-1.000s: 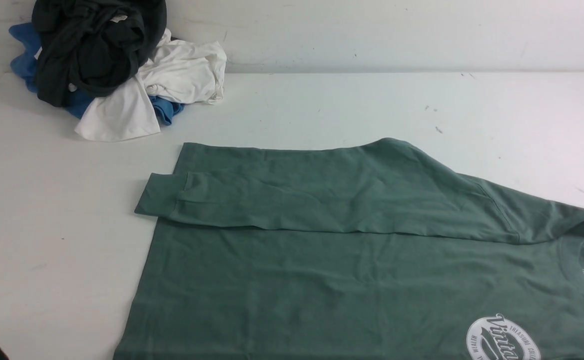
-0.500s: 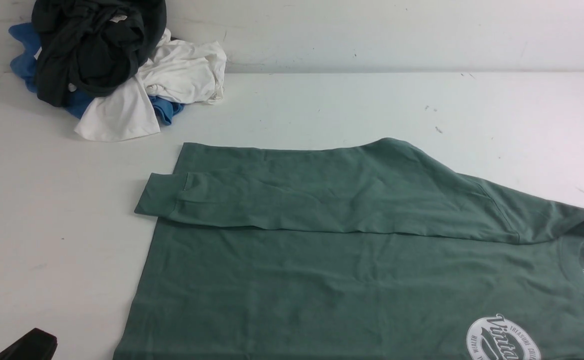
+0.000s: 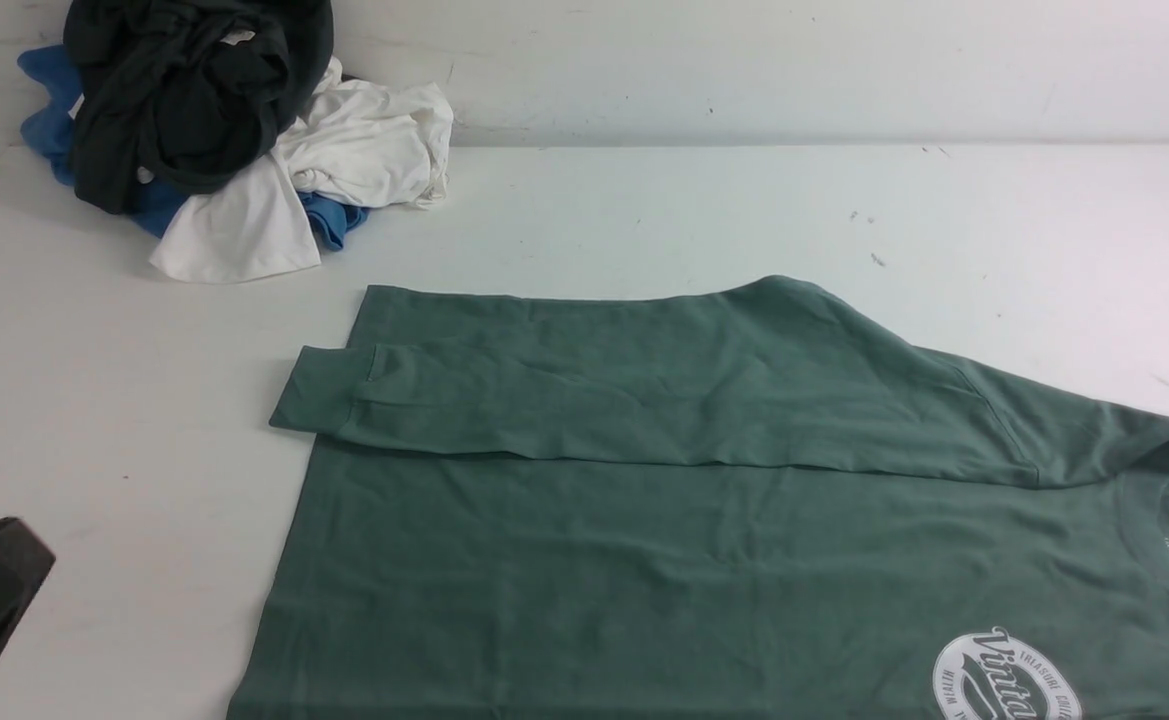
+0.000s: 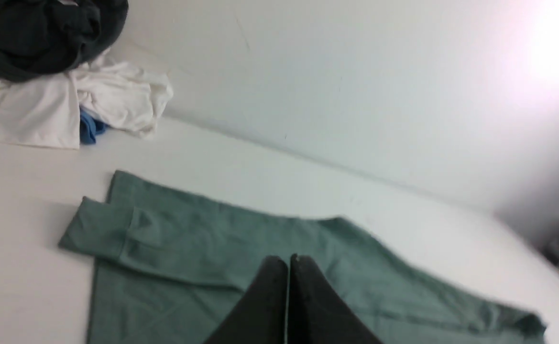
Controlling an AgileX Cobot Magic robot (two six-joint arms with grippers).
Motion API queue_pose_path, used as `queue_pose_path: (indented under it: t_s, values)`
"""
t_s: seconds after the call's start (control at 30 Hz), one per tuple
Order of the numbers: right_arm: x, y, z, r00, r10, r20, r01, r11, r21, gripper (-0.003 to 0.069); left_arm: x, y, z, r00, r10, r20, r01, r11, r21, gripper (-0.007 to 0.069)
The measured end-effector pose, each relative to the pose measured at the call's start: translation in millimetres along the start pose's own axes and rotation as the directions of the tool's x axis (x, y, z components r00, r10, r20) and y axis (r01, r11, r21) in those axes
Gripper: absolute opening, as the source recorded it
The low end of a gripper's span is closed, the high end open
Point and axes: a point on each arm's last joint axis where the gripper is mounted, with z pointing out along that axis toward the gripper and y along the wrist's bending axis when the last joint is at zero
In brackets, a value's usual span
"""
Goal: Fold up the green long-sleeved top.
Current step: Use the left arm to clamp the cuff closest to it
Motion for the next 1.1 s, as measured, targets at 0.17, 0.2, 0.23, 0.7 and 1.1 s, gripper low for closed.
queue_pose_path:
  t_s: [0.17, 0.2, 0.23, 0.7, 1.1]
  values:
    - [-42.0, 11.6, 37.0, 0.953, -0.171, -0.25, 0.163, 0.985, -0.054, -0.0015, -34.5, -4.6, 29.4, 0.855, 0.227, -0.467, -0.263, 0.965, -0.013, -0.0007]
    - [-45.2, 14.2, 42.9, 0.937, -0.18, -0.298, 0.165, 0.983, -0.078, -0.0015, -38.3, -1.8, 35.4, 0.801, 0.236, -0.551, -0.289, 0.957, -0.01, -0.0007]
    - [-48.2, 17.6, 50.0, 0.915, -0.193, -0.355, 0.164, 0.98, -0.11, -0.0015, -42.9, 0.6, 39.6, 0.736, 0.244, -0.632, -0.319, 0.948, -0.006, -0.0007]
    - [-4.5, 63.5, 75.7, 0.362, -0.518, -0.775, 0.074, 0.845, -0.53, -0.0015, 32.3, 1.2, 105.5, 0.101, 0.304, -0.947, -0.387, 0.889, 0.244, 0.0176]
    - [-4.0, 64.0, 75.6, 0.353, -0.535, -0.768, 0.089, 0.836, -0.541, -0.0015, 86.9, 25.6, 146.1, 0.05, 0.317, -0.947, -0.457, 0.851, 0.26, 0.0534]
